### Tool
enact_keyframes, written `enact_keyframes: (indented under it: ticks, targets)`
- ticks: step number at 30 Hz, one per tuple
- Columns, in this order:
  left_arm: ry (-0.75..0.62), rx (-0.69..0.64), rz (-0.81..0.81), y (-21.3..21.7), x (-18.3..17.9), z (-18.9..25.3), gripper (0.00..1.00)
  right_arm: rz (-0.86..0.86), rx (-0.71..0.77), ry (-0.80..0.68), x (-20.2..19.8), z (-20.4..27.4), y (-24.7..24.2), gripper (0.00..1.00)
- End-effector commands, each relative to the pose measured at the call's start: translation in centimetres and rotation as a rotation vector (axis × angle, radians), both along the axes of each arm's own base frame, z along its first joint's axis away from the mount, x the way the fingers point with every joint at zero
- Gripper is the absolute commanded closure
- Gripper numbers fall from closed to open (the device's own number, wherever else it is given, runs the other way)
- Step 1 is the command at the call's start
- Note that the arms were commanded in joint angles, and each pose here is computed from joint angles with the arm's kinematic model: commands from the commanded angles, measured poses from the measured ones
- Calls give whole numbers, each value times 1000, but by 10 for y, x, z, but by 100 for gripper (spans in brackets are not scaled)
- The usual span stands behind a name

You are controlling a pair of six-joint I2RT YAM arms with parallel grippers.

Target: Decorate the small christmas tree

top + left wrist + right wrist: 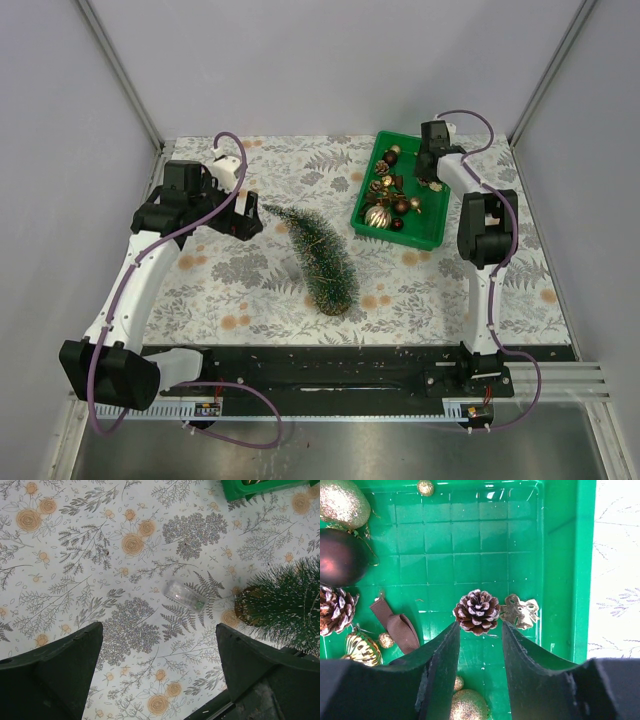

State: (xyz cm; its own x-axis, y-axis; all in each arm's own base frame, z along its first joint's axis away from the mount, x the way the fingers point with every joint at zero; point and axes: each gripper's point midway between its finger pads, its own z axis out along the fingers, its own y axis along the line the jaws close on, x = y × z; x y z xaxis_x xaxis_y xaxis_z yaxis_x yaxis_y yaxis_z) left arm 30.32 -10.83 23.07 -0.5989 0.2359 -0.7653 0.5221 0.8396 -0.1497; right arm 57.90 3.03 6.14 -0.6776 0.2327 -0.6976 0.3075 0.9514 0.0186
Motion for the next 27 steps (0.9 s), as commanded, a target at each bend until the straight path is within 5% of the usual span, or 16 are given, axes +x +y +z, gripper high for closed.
enact_keyframes:
  ticks: [1,11,21,27]
  targets:
    - [-57,0,-6,1,5,8,1,-29,-11,-39,13,10,-7,54]
    - [-60,2,-8,0,5,7,1,-30,6,-6,10,1,-8,56]
    - [-57,3,-7,1,5,5,1,-32,22,-34,8,14,-7,78]
    - [-57,-38,-23,-7,6,11,1,-3,119,-147,5,66,9,82]
